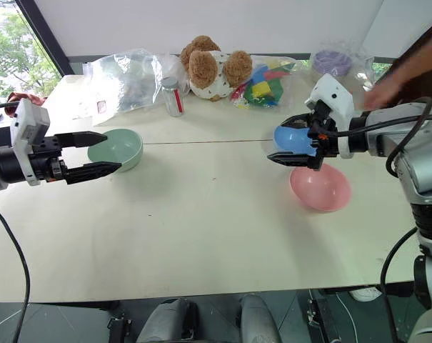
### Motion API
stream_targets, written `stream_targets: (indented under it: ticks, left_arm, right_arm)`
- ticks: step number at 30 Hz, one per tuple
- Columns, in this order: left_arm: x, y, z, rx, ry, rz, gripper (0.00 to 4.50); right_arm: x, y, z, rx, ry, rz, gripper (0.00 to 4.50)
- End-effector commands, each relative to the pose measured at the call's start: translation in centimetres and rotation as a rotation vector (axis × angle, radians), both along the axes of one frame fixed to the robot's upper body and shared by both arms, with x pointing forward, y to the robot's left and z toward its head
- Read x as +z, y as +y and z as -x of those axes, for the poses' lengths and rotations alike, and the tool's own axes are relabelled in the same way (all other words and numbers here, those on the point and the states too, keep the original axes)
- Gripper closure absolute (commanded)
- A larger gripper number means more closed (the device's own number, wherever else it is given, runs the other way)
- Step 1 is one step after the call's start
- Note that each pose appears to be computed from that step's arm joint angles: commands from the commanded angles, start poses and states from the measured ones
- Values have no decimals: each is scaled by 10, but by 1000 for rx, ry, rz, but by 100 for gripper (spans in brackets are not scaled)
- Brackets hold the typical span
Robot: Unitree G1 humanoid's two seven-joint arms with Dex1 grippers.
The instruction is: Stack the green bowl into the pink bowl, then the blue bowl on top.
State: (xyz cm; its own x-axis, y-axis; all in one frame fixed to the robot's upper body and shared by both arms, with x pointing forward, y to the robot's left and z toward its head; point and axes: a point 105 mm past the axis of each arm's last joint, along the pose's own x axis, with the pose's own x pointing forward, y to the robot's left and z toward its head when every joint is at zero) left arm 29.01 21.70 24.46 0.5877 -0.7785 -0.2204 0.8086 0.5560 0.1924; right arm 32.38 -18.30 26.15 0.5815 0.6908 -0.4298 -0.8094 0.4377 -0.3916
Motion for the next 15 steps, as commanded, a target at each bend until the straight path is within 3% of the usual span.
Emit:
stream_targets:
  ticks: [1, 15]
  left_arm:
    - [9, -2, 1, -16, -47, -6, 3]
    - [7, -10, 1, -52, -36, 18, 3]
  right_arm:
    - [11, 1, 2, 16, -50, 9, 0]
    - [5, -3, 3, -29, -30, 10, 0]
